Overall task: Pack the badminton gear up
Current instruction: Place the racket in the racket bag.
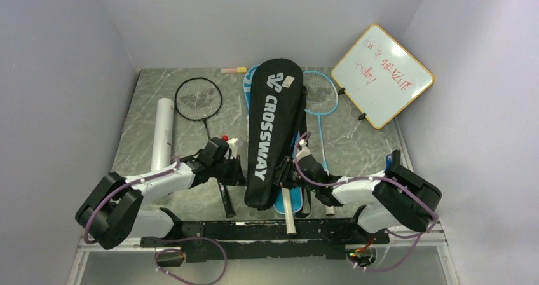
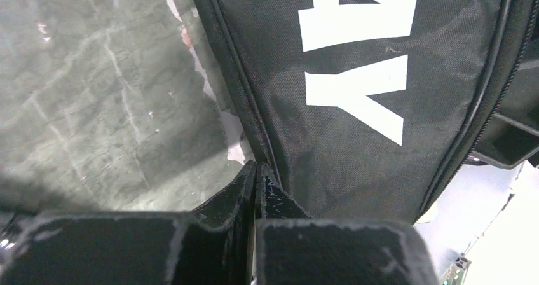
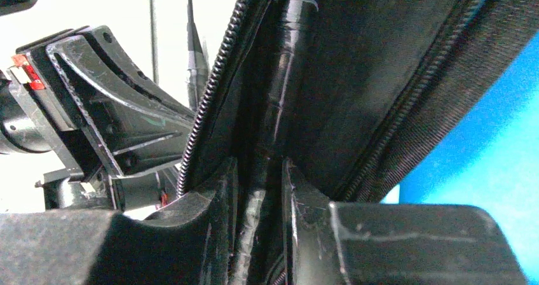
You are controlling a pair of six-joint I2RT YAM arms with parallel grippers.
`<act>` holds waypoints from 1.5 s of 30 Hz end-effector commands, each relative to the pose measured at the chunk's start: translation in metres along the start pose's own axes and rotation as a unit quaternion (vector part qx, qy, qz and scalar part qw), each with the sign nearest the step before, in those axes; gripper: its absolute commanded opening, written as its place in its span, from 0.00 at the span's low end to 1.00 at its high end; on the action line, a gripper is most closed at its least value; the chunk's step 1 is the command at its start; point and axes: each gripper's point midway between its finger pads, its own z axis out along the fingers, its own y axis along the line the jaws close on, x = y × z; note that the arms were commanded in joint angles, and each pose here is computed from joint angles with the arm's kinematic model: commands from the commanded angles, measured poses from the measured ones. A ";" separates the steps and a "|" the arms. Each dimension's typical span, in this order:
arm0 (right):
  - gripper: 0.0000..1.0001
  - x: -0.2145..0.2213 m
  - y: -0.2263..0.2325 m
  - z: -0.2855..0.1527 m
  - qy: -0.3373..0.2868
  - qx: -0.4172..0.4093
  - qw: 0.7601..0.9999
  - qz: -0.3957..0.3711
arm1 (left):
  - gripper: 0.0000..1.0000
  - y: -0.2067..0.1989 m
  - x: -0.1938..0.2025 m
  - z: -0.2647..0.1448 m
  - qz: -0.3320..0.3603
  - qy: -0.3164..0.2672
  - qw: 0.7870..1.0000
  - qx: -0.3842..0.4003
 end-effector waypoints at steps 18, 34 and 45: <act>0.08 0.006 0.059 0.038 0.033 -0.112 0.992 -0.049 | 0.05 -0.051 -0.002 -0.003 0.022 0.026 0.990 0.137; 0.47 -0.022 0.020 0.018 -0.025 0.035 0.997 -0.059 | 0.70 0.016 -0.050 -0.054 0.023 -0.119 0.986 -0.117; 0.53 -0.056 0.013 -0.019 -0.096 0.096 0.988 -0.066 | 0.97 0.060 -0.056 -0.070 -0.068 -0.170 0.952 -0.245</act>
